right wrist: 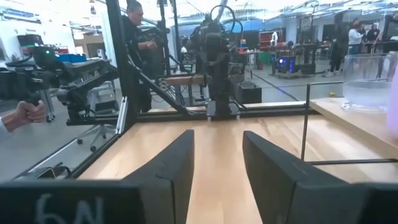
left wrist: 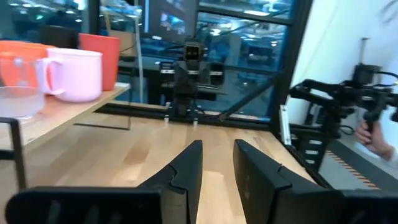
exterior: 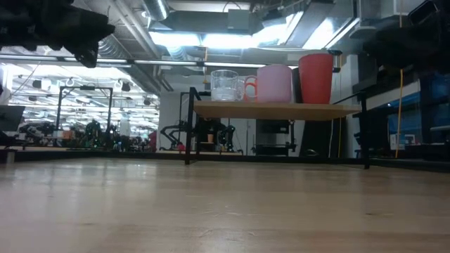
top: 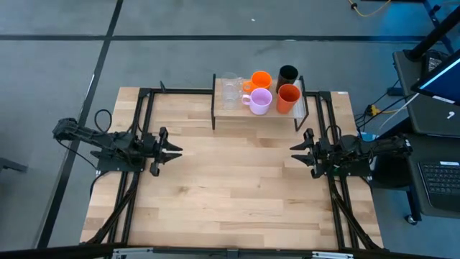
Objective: Stack small to large cups/mugs on shelf
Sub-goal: Return to Home Position
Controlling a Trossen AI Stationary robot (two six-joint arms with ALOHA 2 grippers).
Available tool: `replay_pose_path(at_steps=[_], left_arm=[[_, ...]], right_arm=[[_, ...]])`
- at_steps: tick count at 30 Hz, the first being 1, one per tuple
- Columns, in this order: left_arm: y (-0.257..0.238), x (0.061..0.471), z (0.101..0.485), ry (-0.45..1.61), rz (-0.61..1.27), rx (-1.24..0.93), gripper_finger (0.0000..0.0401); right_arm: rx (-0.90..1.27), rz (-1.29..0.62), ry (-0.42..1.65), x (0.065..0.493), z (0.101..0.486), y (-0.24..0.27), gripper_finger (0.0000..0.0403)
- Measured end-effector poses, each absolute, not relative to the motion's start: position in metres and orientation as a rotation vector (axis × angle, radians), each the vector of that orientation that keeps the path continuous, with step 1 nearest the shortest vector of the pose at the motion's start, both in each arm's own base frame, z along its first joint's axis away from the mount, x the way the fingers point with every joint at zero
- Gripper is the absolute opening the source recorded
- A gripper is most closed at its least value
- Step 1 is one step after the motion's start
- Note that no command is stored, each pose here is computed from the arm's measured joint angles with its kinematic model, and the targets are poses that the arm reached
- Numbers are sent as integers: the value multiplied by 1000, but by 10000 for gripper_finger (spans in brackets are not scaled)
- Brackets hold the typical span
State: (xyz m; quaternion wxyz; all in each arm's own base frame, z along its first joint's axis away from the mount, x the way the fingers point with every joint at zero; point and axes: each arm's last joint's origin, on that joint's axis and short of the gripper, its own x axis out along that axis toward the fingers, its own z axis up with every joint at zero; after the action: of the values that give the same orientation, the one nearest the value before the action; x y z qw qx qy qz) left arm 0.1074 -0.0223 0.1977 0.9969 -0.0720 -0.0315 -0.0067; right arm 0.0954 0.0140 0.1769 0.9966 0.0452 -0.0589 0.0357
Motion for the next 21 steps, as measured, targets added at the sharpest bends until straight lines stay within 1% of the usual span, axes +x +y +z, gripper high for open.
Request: replay_pose_path(at_steps=[6,13,18,21], left_arm=[[-18,109,177,-92,-64,-162,85],[-11,110,173,-47,-30,-185,85],[-7,110,169,-5,11,-198,85],[-7,111,168,0,-2,-203,85]], right_arm=[[65,69,-116,95,177,14,139],[136,71,-61,96,172,14,139],[122,70,-45,96,170,14,139],[85,69,-46,96,170,14,139]])
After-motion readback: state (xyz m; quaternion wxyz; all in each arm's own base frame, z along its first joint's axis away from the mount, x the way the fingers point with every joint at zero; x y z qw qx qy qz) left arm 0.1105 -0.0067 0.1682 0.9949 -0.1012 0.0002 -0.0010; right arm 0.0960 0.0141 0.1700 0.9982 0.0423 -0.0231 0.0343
